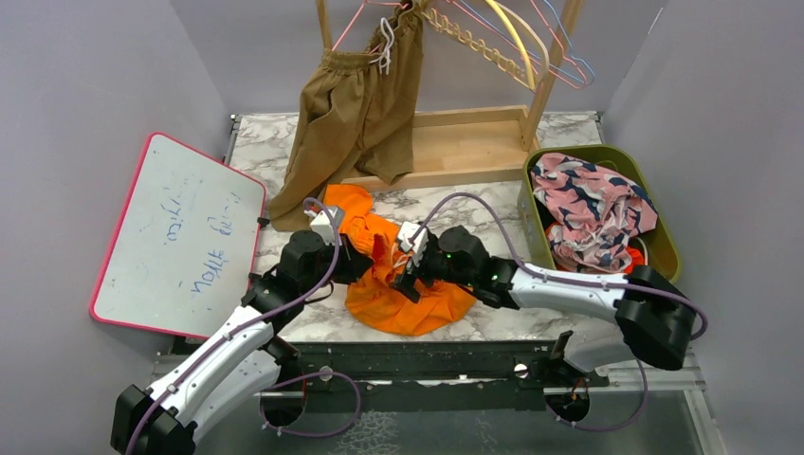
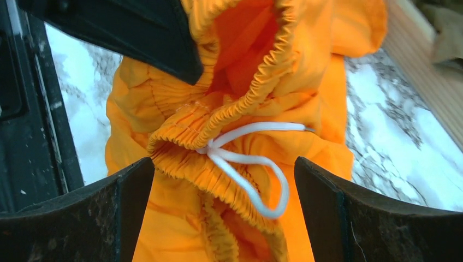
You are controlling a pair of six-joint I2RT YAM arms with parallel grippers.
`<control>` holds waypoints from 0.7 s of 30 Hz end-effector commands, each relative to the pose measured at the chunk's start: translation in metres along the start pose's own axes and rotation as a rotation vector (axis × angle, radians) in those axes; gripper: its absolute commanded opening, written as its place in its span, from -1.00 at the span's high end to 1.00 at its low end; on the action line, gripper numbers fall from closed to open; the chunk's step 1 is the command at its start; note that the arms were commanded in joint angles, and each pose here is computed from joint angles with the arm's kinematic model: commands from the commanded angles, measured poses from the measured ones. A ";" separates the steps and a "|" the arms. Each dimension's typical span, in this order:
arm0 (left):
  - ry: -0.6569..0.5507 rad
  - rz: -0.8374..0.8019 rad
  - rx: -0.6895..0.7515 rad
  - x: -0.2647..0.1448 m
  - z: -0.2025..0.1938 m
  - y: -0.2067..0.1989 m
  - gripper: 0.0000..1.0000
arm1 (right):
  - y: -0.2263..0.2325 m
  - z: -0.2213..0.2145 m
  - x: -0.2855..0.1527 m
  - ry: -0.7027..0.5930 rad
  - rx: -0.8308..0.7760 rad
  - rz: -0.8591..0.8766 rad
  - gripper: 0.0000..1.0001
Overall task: Remove the shorts from the hanger
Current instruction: Pick up the shorts at the center of the board.
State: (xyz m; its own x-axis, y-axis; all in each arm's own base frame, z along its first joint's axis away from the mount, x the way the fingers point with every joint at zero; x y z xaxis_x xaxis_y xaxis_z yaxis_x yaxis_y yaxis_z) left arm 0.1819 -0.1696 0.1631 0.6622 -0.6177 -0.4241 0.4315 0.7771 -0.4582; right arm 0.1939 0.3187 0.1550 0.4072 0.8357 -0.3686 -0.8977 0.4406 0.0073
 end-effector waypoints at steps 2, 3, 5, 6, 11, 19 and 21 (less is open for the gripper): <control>-0.009 0.034 0.002 0.001 0.002 0.004 1.00 | 0.029 -0.023 0.035 0.052 -0.070 0.181 -0.99; -0.009 0.037 0.000 0.001 0.002 0.004 1.00 | 0.030 -0.032 0.040 0.054 -0.060 0.178 -0.99; -0.011 0.044 -0.007 0.001 0.002 0.005 1.00 | 0.024 -0.051 0.049 0.067 -0.039 0.129 -0.99; -0.012 0.050 -0.010 0.001 0.002 0.006 1.00 | 0.020 -0.060 0.053 0.084 -0.025 0.096 -0.99; -0.011 0.082 -0.019 -0.003 0.000 0.010 1.00 | 0.005 -0.101 0.069 0.189 -0.023 -0.026 -0.99; -0.096 0.188 -0.035 -0.024 0.017 0.017 -0.17 | -0.018 -0.112 0.049 0.196 0.049 -0.278 0.69; -0.135 0.198 -0.033 -0.031 0.024 0.017 -0.41 | -0.018 -0.098 0.039 0.168 0.086 -0.296 0.97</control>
State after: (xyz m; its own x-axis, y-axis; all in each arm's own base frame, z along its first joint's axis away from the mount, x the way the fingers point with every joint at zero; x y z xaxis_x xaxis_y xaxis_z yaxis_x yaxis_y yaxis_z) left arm 0.1797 -0.1476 0.1574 0.7268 -0.4973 -0.4738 0.3125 0.8537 -0.4167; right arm 0.2079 0.3395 0.0451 0.5076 0.7066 -0.4929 -0.8255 0.5627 -0.0435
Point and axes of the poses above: each gripper's point midway between its finger pads, its own x axis out along the fingers, its own y axis along the line the jaws close on, z = x × y, the point moved 4 cm from there along -x, back along the fingers, and after that the axes turned 7 degrees about x, right-handed, at the moved point
